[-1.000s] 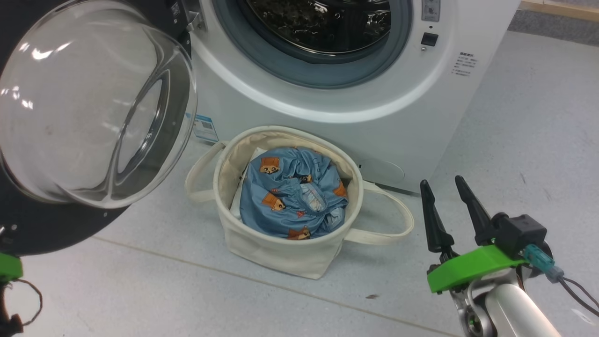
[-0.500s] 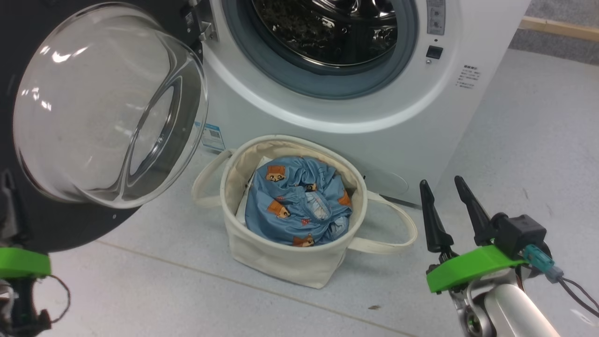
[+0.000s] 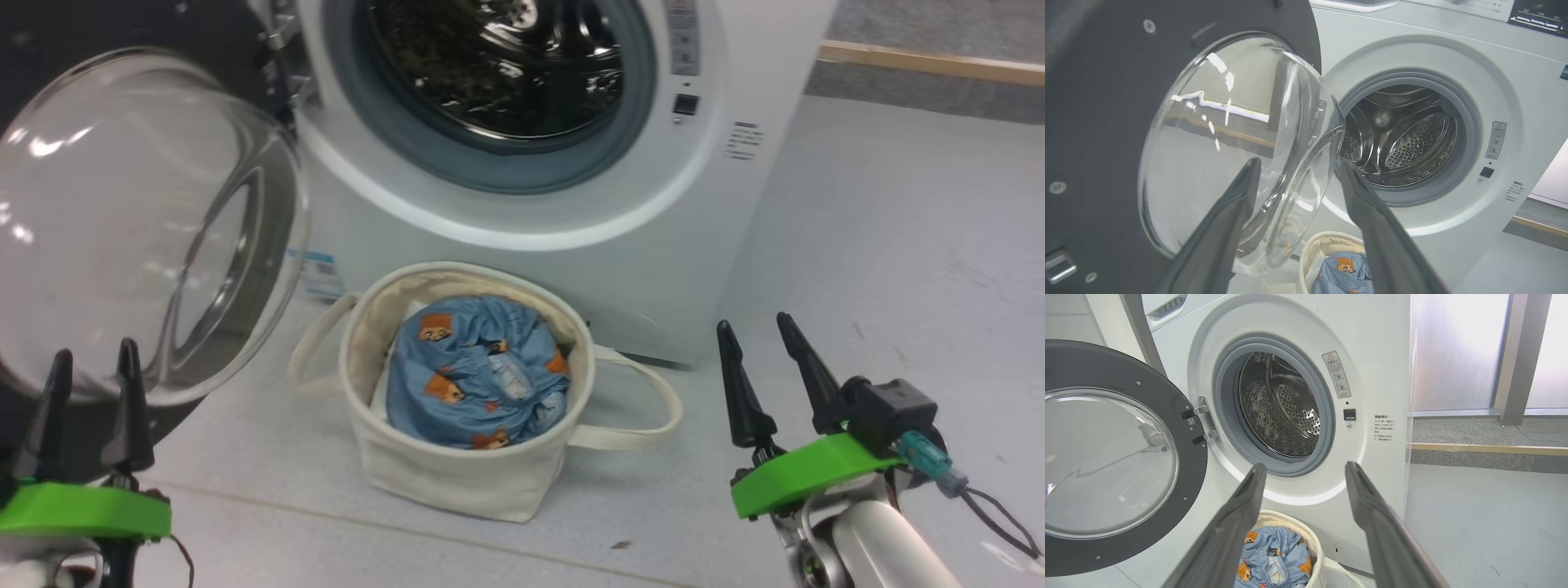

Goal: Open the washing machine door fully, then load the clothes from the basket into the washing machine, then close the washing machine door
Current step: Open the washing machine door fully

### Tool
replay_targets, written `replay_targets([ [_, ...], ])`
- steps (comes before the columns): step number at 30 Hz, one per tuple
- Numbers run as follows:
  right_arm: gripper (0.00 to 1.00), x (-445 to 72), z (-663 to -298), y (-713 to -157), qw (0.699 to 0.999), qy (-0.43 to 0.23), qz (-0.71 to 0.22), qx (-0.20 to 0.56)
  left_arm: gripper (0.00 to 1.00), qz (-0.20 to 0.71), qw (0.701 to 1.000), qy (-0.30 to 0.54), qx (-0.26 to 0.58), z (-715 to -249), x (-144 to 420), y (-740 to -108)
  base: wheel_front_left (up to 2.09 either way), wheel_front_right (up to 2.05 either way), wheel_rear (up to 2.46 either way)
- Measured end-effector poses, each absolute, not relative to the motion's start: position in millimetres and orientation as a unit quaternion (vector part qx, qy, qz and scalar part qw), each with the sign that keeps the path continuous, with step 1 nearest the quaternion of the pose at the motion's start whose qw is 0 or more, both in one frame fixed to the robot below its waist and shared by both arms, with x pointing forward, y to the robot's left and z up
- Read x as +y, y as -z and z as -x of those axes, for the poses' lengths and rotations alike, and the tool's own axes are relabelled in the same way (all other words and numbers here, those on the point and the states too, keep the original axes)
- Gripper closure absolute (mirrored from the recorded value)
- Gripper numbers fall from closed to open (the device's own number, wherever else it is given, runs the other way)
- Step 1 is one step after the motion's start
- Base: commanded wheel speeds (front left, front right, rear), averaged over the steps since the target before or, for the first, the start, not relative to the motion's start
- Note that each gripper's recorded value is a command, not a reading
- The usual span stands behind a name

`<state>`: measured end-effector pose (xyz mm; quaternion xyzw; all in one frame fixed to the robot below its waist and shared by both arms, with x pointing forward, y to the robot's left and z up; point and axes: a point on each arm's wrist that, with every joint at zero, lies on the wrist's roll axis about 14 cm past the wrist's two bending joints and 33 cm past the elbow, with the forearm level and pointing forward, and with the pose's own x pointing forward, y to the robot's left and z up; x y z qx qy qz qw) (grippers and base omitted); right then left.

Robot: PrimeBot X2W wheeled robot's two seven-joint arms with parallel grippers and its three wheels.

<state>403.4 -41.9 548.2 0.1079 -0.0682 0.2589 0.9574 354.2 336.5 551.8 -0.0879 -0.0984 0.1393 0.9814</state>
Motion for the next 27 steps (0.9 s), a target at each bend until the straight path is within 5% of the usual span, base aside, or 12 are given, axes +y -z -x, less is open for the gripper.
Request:
replay_targets([
  [27, 0.0, -159.4, -375.5, -534.0, 0.989, -0.115, -0.073, -0.058, 0.0, 0.082, 0.995, 0.006, -0.053, -416.6, 224.4, -522.1, 0.0, 0.0, 0.0],
])
